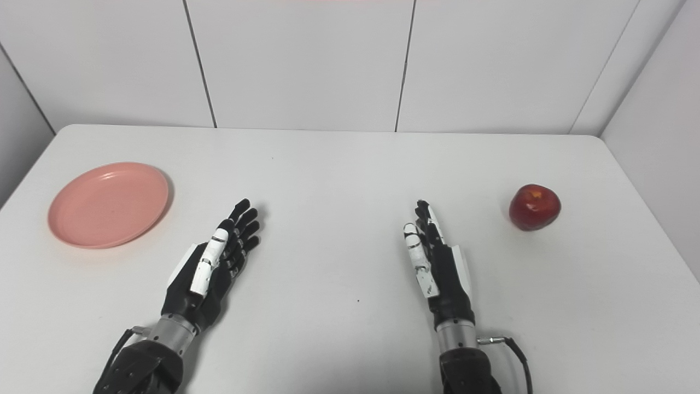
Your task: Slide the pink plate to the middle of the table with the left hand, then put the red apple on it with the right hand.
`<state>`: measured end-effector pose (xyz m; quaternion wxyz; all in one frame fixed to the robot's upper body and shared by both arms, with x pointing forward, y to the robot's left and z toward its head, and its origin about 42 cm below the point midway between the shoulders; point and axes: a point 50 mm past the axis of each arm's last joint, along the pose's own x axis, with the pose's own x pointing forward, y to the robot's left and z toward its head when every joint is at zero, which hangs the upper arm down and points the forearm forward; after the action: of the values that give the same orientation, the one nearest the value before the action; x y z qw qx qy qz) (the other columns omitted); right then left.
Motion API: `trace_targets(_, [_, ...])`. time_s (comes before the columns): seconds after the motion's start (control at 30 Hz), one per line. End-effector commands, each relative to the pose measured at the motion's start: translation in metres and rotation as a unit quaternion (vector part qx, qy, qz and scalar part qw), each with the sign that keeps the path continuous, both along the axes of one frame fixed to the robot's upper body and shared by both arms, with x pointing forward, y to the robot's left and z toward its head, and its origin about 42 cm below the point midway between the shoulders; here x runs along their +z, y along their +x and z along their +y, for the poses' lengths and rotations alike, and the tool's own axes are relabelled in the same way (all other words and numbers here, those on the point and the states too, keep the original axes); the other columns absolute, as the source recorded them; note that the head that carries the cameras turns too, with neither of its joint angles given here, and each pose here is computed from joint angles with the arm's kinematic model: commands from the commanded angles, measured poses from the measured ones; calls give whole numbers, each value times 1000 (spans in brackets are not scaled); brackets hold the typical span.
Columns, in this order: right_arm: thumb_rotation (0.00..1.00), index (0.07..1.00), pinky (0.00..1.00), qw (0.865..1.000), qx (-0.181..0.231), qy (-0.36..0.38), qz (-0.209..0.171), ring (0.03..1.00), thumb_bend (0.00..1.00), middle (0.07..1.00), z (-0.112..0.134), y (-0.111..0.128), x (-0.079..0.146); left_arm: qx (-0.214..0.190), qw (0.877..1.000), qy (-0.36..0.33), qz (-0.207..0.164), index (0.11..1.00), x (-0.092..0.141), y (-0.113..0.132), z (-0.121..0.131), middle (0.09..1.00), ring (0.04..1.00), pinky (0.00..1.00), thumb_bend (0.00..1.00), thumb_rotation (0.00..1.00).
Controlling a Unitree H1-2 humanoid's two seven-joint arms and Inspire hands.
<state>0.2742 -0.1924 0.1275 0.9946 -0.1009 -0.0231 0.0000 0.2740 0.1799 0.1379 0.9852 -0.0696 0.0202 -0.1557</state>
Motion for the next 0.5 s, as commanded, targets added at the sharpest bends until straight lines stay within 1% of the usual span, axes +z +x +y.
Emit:
trace_targets(0.0, [1000, 956, 931, 1000, 9, 2, -28, 949, 200, 951, 2, 3, 14, -5, 1000, -8, -26, 1000, 14, 5, -4, 1000, 1000, 1000, 456, 1000])
trace_targets(0.47, [1000, 957, 936, 1000, 8, 4, -28, 949, 194, 952, 2, 3, 14, -7, 1000, -8, -25, 1000, 13, 5, -4, 1000, 1000, 1000, 456, 1000])
